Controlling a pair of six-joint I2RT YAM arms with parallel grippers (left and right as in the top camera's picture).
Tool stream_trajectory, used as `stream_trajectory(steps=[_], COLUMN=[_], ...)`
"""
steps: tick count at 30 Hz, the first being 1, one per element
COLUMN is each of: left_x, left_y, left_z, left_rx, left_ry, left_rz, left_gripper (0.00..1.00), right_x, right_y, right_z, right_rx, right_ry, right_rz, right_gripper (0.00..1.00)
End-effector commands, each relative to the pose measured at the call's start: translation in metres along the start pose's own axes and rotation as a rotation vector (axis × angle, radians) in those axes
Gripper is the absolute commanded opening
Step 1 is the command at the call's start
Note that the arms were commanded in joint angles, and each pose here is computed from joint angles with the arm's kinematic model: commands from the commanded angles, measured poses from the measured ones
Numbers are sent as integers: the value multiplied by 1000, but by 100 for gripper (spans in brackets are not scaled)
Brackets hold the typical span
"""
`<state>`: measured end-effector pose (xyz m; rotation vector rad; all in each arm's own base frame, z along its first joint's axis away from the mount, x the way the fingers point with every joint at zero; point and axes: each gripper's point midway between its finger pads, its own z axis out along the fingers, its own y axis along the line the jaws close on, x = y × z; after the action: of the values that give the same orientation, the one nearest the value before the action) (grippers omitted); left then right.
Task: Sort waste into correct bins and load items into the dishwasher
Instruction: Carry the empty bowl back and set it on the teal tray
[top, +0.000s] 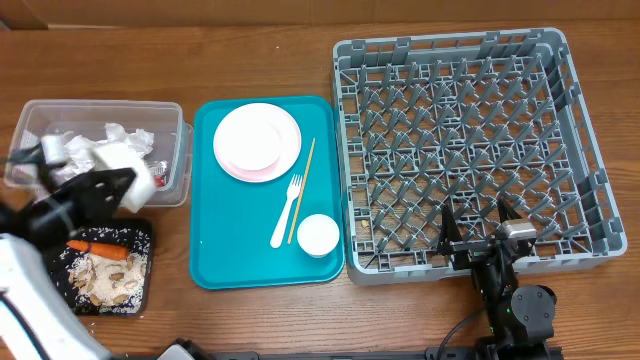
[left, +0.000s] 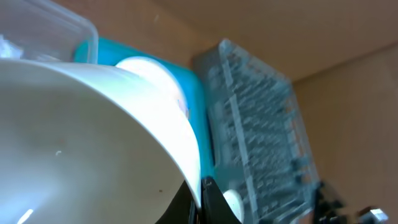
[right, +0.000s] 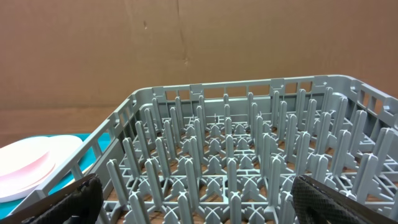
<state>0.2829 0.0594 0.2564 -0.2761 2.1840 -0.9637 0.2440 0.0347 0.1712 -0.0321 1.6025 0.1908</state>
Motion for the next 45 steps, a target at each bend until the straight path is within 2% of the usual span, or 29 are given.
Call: stream_trajectory(steps=[1,12,20,31,42,45], left_x=[18,70,131,180,195,197], left_y=[-3,-41,-37,6,20,21], left_z=[15,86,137,169,170,168], left_rx=[-284,-566,-607,-706,-744,-747], left_ry=[112,317,560,811,895,901], left_rz=[-29,239,319,243,214,212], left_gripper=[4,4,4,4,4,11], right_x=[1,1,1,1,1,1], right_y=[-1,-1,-1,-1,-1,-1], right_z=[0,0,0,0,0,0], right_rx=[5,6,5,5,5,5], right_ry=[-6,-6,-6,-6,-6,-6], right_rz=[0,0,0,0,0,0], right_gripper=[100,100,100,100,100,100])
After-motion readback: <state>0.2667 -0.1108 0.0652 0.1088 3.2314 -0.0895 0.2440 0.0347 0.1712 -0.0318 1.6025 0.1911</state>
